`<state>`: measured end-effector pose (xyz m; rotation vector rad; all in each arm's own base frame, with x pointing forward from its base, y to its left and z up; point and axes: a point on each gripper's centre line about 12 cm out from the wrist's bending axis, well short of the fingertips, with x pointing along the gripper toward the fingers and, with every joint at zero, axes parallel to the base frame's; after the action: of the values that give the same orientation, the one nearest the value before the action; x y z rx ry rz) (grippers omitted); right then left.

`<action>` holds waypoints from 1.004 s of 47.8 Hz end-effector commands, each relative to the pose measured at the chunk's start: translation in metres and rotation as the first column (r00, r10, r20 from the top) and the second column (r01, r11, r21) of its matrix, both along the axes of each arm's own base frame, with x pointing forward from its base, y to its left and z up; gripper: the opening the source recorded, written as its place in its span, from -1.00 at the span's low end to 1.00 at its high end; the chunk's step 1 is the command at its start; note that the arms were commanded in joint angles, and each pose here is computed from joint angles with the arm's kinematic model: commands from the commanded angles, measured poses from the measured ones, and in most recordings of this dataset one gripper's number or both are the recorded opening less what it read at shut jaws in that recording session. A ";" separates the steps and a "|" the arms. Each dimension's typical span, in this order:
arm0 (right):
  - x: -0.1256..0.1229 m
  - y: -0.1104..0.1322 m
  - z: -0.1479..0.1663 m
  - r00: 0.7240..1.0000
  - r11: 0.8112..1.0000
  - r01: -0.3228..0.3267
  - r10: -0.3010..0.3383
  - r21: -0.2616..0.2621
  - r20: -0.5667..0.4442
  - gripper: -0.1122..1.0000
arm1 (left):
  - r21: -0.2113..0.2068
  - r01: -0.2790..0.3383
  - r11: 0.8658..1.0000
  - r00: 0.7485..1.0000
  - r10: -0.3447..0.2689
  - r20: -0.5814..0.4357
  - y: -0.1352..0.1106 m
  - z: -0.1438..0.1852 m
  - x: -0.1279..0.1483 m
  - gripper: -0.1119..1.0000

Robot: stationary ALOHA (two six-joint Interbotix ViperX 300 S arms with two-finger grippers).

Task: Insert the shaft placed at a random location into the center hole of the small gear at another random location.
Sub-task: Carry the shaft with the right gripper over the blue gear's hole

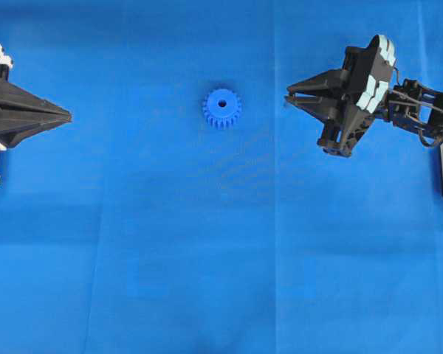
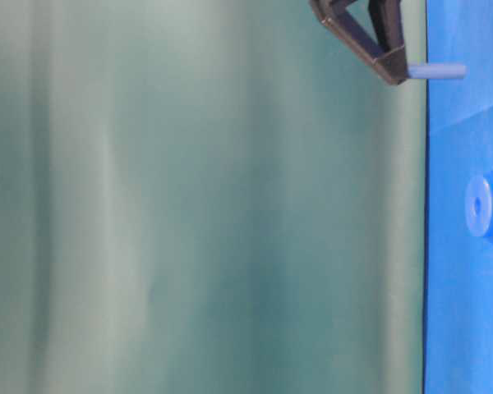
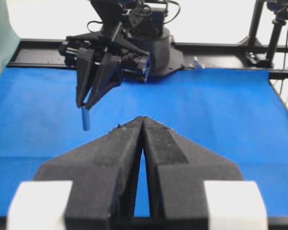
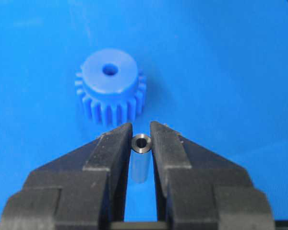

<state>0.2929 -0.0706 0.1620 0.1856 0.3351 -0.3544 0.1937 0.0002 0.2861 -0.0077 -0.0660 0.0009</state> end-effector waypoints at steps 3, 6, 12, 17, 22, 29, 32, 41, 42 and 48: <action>0.018 -0.001 0.015 0.999 1.000 -0.007 0.007 -0.009 0.045 -0.75 | 0.000 0.002 1.000 1.000 -0.002 0.011 0.000 0.003 0.001 -0.80; 0.027 -0.002 0.016 0.999 1.000 -0.011 0.011 -0.009 0.047 -0.75 | 0.000 0.002 1.000 1.000 -0.002 0.008 0.000 0.003 0.001 -0.80; 0.046 -0.005 0.017 0.999 1.000 -0.016 0.016 -0.005 0.041 -0.75 | 0.000 0.000 1.000 1.000 0.000 0.009 0.000 0.003 0.001 -0.80; 0.066 -0.005 0.020 0.999 0.999 -0.031 0.031 -0.008 0.037 -0.75 | 0.000 0.002 1.000 1.000 -0.002 0.008 0.000 0.003 0.001 -0.80; 0.083 -0.007 0.022 0.998 0.999 -0.042 0.043 -0.013 0.038 -0.75 | 0.000 0.002 1.000 1.000 -0.002 0.006 0.000 0.002 0.001 -0.80; 0.101 -0.008 0.025 0.998 0.998 -0.059 0.060 -0.019 0.035 -0.75 | 0.000 0.002 1.000 1.000 -0.002 0.008 0.000 0.002 0.001 -0.80; 0.105 -0.008 0.026 0.997 0.998 -0.060 0.061 -0.019 0.036 -0.75 | 0.000 0.002 1.000 1.000 -0.002 0.008 0.000 0.002 0.001 -0.80; 0.107 -0.008 0.026 0.997 0.998 -0.061 0.062 -0.018 0.035 -0.75 | 0.000 0.002 1.000 1.000 -0.002 -0.002 0.000 0.001 0.001 -0.80; 0.107 -0.008 0.026 0.997 0.998 -0.062 0.063 -0.019 0.035 -0.75 | 0.000 0.002 1.000 1.000 -0.002 0.000 0.000 0.002 0.001 -0.80; 0.106 -0.008 0.024 0.998 0.998 -0.061 0.061 -0.017 0.031 -0.75 | 0.000 0.000 1.000 1.000 0.000 -0.002 0.000 0.001 0.001 -0.80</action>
<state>0.3948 -0.0786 0.1749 0.1694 0.3414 -0.2971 0.1935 0.0002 0.2847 -0.0077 -0.0568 0.0009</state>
